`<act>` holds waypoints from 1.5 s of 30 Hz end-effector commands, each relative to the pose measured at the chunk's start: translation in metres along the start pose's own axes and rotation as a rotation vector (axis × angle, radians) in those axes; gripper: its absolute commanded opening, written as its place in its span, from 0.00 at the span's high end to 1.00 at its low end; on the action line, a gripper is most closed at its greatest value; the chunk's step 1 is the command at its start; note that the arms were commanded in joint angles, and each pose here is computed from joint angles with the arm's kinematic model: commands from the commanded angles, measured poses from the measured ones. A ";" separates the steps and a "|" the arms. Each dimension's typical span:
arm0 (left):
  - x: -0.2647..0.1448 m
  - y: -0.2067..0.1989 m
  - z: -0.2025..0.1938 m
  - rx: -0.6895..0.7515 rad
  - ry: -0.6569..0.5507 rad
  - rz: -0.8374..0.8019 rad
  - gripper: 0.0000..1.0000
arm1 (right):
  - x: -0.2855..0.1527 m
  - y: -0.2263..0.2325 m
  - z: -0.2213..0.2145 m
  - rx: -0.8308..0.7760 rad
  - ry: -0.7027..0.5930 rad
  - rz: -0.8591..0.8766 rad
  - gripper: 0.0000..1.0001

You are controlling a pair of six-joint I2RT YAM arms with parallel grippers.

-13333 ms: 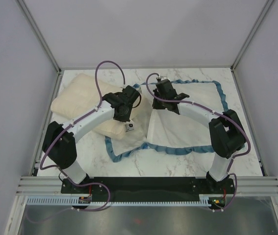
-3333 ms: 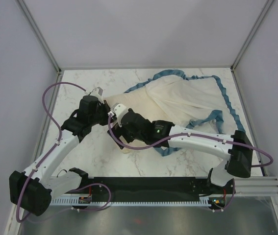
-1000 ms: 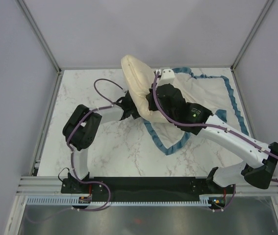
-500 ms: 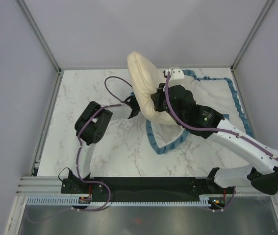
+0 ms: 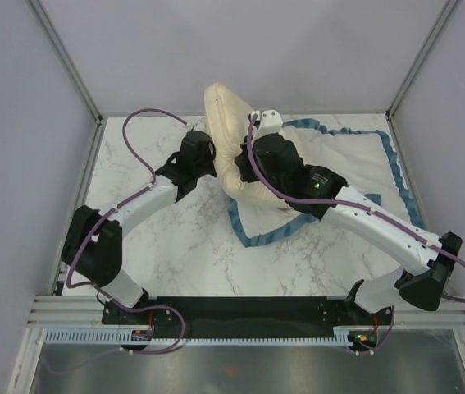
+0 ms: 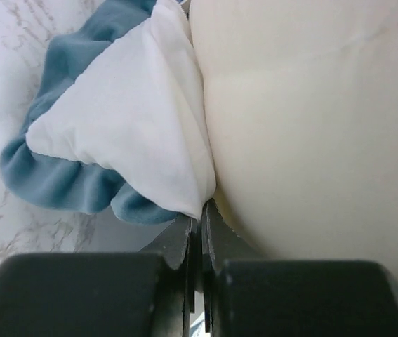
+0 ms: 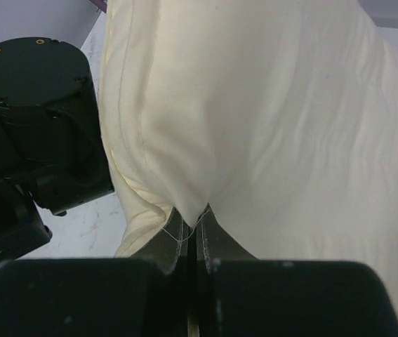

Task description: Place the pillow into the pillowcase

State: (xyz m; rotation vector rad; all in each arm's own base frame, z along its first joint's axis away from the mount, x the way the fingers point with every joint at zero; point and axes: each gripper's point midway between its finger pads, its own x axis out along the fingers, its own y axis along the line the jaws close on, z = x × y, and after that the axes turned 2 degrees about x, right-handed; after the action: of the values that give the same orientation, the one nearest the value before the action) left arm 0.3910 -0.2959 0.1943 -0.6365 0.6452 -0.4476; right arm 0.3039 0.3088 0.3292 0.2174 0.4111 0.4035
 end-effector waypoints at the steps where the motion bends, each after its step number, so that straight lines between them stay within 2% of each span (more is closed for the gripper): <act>1: -0.048 -0.066 0.049 0.076 -0.089 -0.175 0.98 | 0.001 -0.001 0.002 -0.045 0.023 -0.006 1.00; 5: -0.088 -0.085 0.079 0.092 -0.123 -0.184 0.98 | -0.009 -0.001 0.023 -0.086 0.005 -0.023 1.00; 9: -0.136 -0.120 0.129 0.129 -0.211 -0.233 0.98 | -0.019 0.009 0.051 -0.108 -0.024 0.007 1.00; 16: -0.220 -0.175 0.190 0.192 -0.348 -0.329 0.98 | -0.044 0.032 0.103 -0.093 -0.102 0.095 1.00; 23: -0.291 -0.236 0.226 0.266 -0.485 -0.493 0.98 | -0.047 0.059 0.115 -0.044 -0.091 0.215 1.00; 27: -0.304 -0.256 0.232 0.274 -0.485 -0.556 0.98 | -0.041 0.056 0.106 -0.021 -0.071 0.218 1.00; 30: -0.319 -0.269 0.235 0.277 -0.500 -0.603 0.98 | -0.025 0.052 0.083 -0.010 -0.020 0.232 1.00; 33: -0.330 -0.268 0.237 0.283 -0.522 -0.581 0.98 | -0.006 0.069 0.028 -0.023 0.104 0.358 1.00; 36: -0.318 -0.248 0.231 0.271 -0.504 -0.497 0.98 | -0.003 0.087 0.010 -0.029 0.125 0.473 1.00; 40: -0.280 -0.216 0.224 0.241 -0.454 -0.388 0.98 | -0.012 0.074 0.034 -0.039 0.032 0.415 1.00; 45: -0.244 -0.234 0.211 0.211 -0.326 -0.477 0.98 | -0.026 0.027 0.087 -0.031 -0.077 0.267 1.00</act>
State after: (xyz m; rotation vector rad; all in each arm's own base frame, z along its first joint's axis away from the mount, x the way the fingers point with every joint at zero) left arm 0.3400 -0.2127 0.5021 -0.5972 0.3394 -0.5647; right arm 0.2998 0.3475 0.3680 0.2384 0.4416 0.7189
